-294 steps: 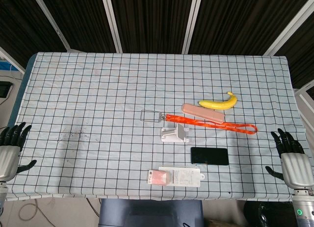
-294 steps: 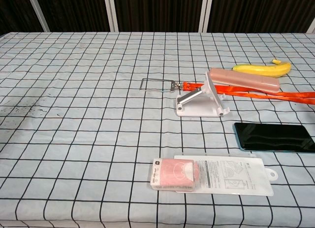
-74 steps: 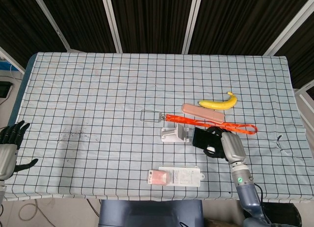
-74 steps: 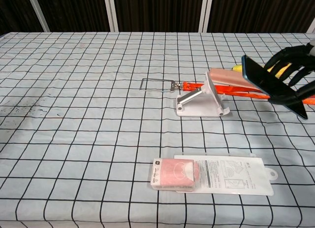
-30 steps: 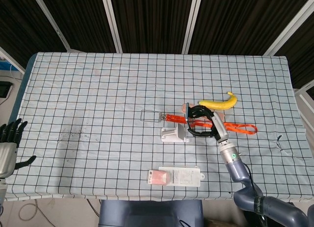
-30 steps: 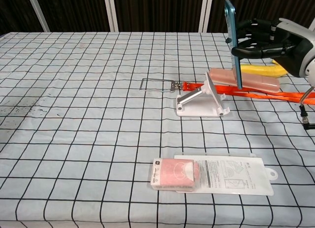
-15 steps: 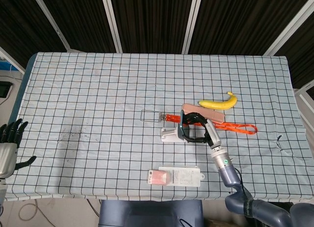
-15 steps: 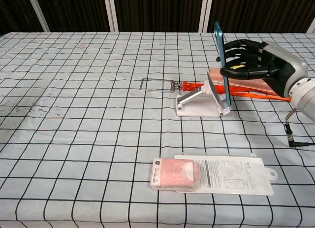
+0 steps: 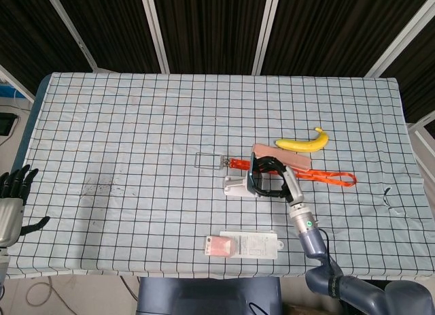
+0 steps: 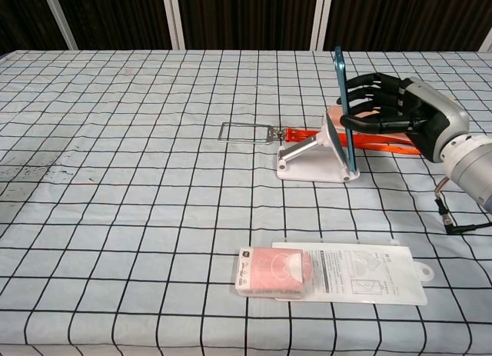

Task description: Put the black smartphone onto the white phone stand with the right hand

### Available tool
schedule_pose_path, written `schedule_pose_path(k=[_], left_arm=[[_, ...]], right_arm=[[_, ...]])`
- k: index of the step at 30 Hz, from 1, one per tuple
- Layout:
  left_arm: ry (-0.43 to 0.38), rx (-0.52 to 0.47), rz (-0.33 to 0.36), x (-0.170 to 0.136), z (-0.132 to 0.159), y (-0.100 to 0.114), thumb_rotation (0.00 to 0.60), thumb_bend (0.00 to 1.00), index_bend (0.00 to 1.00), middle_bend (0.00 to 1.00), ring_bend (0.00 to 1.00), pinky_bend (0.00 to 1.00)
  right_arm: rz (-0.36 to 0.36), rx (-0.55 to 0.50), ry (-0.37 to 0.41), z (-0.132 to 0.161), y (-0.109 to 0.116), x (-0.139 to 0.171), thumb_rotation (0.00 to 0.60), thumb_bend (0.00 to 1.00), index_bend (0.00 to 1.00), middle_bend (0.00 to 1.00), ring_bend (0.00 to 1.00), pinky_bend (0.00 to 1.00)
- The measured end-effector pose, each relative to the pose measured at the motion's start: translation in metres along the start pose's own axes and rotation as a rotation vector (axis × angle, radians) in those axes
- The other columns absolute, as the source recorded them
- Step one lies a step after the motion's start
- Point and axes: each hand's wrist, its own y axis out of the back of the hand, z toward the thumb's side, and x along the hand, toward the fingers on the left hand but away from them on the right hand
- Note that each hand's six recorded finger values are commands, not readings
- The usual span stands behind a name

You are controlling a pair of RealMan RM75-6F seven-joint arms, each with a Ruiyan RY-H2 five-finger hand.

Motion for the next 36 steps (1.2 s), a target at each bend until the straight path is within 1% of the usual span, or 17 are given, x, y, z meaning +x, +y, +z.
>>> schedule_pose_path(k=[6,18,20,25,27,32,36], left_arm=[[0.002,0.000,-0.001,0.000,0.000,0.000,0.600,0.00,0.00,0.00,0.00,0.00],[0.003,-0.007,0.000,0.000,-0.001,0.000,0.600,0.00,0.00,0.00,0.00,0.00],[0.003,-0.008,0.001,0.001,-0.001,0.001,0.600,0.00,0.00,0.00,0.00,0.00],[0.004,-0.013,0.000,0.001,-0.001,0.001,0.600,0.00,0.00,0.00,0.00,0.00],[0.004,-0.014,0.000,0.001,-0.001,0.001,0.600,0.00,0.00,0.00,0.00,0.00],[0.003,-0.017,0.002,0.001,-0.001,0.001,0.600,0.00,0.00,0.00,0.00,0.00],[0.002,-0.022,0.002,0.000,-0.001,0.002,0.600,0.00,0.00,0.00,0.00,0.00]], right_arm=[[-0.005,-0.010,-0.002,-0.002,0.000,-0.001,0.600,0.72,0.61,0.54,0.41,0.37],[-0.006,-0.012,-0.009,-0.005,-0.007,0.002,0.600,0.71,0.61,0.53,0.40,0.37],[-0.005,-0.010,-0.009,-0.006,-0.007,0.003,0.600,0.67,0.61,0.52,0.38,0.37],[-0.005,0.000,-0.003,-0.004,-0.008,0.003,0.600,0.52,0.60,0.49,0.35,0.35],[-0.003,0.003,-0.001,-0.004,-0.009,0.004,0.600,0.46,0.58,0.48,0.34,0.34],[0.008,0.019,0.002,-0.003,-0.013,0.006,0.600,0.27,0.47,0.41,0.27,0.29],[0.019,0.036,-0.008,-0.004,-0.015,0.008,0.600,0.20,0.44,0.38,0.25,0.27]])
